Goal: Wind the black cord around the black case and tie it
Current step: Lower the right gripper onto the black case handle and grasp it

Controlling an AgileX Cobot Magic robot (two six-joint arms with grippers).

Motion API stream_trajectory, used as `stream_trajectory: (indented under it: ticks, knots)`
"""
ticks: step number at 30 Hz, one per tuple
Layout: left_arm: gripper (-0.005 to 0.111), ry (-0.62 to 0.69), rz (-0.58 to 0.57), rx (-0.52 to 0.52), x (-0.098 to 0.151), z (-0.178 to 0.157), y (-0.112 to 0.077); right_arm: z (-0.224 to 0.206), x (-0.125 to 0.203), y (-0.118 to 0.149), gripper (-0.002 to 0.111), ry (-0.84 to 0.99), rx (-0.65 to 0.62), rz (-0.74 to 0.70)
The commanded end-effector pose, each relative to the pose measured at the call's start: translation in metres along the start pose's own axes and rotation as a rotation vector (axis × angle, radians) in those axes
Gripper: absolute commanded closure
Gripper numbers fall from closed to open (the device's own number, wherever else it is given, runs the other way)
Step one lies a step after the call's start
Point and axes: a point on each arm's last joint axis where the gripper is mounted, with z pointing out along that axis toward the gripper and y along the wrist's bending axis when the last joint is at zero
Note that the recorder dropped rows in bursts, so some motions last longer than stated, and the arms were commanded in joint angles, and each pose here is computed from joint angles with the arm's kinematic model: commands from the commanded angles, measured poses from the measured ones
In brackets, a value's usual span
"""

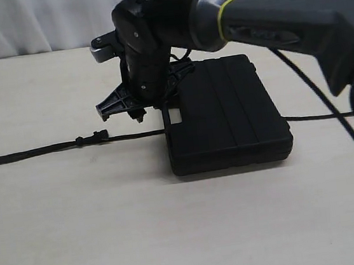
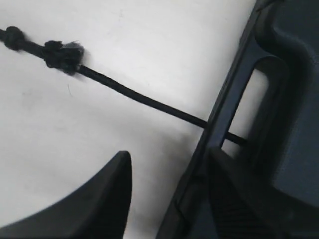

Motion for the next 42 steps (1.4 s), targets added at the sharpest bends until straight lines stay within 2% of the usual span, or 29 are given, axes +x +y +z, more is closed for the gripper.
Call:
stream_trajectory:
  ticks: [1, 7, 12, 19, 26, 30, 35, 42]
  knots:
    - [0.107, -0.006, -0.001, 0.0, 0.0, 0.0, 0.0, 0.014, -0.006, -0.005, 0.063, 0.034, 0.09, 0.036]
    - [0.107, -0.006, -0.001, 0.0, 0.0, 0.0, 0.0, 0.04, -0.006, -0.003, 0.063, 0.039, 0.099, 0.034]
    - [0.107, -0.006, -0.001, 0.0, 0.0, 0.0, 0.0, 0.047, -0.008, -0.015, 0.063, 0.042, 0.13, 0.078]
    - [0.107, -0.006, -0.001, 0.0, 0.0, 0.0, 0.0, 0.075, -0.004, -0.012, 0.063, 0.051, 0.131, 0.059]
    - [0.107, -0.006, -0.001, 0.0, 0.0, 0.0, 0.0, 0.077, -0.006, -0.012, 0.065, 0.025, 0.139, 0.07]
    - [0.107, -0.006, -0.001, 0.0, 0.0, 0.0, 0.0, 0.077, -0.006, -0.014, 0.078, 0.024, 0.161, 0.055]
    - [0.107, -0.006, -0.001, 0.0, 0.0, 0.0, 0.0, 0.077, -0.004, -0.016, 0.104, 0.041, 0.173, 0.053]
    - [0.107, -0.006, -0.001, 0.0, 0.0, 0.0, 0.0, 0.07, -0.002, -0.018, 0.104, 0.072, 0.192, 0.06]
